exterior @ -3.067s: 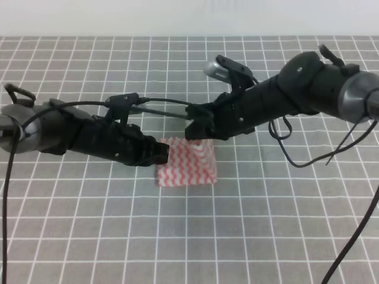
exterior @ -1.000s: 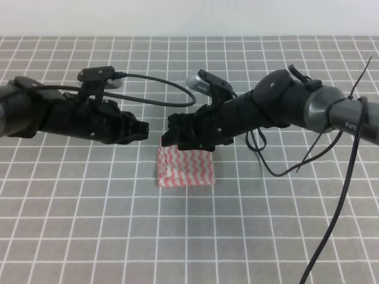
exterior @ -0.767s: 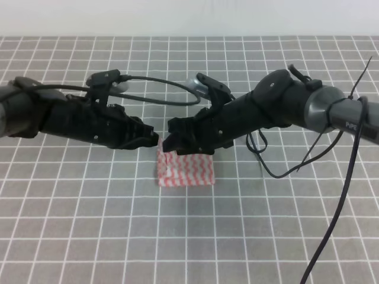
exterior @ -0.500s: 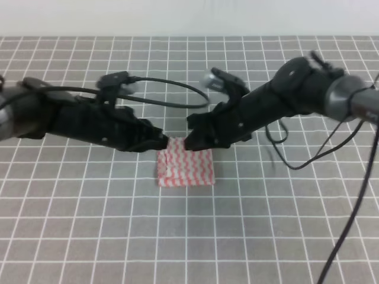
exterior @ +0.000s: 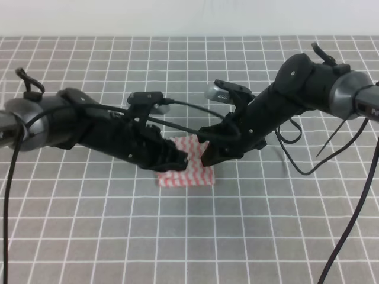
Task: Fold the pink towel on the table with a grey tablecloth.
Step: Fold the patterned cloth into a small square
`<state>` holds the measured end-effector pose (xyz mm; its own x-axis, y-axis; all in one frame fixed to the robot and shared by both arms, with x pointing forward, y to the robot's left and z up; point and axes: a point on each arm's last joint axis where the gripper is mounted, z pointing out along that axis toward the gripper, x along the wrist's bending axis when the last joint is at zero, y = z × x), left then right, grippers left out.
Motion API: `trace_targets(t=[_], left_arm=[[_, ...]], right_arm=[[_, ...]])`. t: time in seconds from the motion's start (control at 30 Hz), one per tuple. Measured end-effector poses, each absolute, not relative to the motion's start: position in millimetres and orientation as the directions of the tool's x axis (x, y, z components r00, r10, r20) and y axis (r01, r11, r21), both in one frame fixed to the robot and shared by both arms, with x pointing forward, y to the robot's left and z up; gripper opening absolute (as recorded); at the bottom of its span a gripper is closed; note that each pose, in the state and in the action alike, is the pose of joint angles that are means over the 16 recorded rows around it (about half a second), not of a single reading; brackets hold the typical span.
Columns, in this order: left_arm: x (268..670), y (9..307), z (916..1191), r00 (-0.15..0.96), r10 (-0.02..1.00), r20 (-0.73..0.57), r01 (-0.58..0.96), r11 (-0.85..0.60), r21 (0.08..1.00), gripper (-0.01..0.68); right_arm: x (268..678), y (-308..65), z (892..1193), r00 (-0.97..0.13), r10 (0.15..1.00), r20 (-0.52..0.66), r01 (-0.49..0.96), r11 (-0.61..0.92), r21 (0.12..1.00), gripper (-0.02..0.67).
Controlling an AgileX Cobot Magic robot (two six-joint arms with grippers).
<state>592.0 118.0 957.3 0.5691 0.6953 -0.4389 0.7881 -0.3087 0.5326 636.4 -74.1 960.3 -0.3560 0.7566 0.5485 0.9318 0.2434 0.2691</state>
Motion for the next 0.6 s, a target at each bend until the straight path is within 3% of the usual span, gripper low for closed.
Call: trace_targets(t=[0.6], left_arm=[[593.7,127.4,949.9,0.554,0.757,-0.347,0.795,-0.357,0.491,-0.003]], right_arm=[[633.3,-74.4,955.6,-0.348,0.757,0.554,0.937,0.266,0.226,-0.015]])
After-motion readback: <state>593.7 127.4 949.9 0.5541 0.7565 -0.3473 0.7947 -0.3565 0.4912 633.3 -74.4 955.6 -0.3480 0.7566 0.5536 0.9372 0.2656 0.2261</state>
